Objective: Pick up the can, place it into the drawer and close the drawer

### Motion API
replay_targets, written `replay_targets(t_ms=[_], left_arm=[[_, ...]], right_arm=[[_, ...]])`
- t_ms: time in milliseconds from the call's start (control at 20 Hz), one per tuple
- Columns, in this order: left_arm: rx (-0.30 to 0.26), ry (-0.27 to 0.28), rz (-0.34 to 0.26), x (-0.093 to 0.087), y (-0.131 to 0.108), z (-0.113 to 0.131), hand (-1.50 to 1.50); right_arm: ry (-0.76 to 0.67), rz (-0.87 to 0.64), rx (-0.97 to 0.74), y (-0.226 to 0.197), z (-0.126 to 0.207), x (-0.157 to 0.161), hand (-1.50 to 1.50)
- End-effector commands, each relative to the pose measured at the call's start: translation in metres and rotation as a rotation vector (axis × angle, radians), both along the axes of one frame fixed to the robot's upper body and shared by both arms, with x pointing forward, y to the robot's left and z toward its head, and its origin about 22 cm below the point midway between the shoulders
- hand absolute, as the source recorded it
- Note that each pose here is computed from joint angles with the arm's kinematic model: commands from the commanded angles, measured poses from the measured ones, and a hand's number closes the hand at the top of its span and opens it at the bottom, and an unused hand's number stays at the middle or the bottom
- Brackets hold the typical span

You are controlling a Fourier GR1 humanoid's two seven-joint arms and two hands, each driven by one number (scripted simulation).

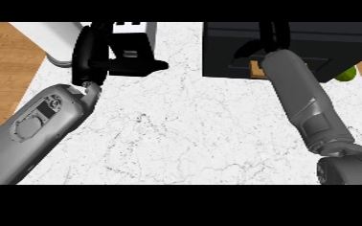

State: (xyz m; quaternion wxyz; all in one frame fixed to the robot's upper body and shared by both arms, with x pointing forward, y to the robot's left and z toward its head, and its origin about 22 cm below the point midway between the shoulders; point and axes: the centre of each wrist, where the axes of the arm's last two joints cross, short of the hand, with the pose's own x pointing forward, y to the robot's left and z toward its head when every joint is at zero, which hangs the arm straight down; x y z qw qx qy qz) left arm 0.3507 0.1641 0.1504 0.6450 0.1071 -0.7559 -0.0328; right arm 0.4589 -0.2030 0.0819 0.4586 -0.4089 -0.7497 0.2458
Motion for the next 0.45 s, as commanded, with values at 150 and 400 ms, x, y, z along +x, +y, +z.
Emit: replay_targets(t_ms=[150,400], left_arm=[[-0.003,-0.019,0.033,-0.006,0.014,-0.002,-1.5],[-0.02,0.011,0.038,-0.008,0.023,-0.006,-1.5]], right_arm=[[-0.026,0.07,0.437,0.036,0.018,0.006,-1.5],[-0.045,0.099,0.486,0.026,0.018,0.006,-1.5]])
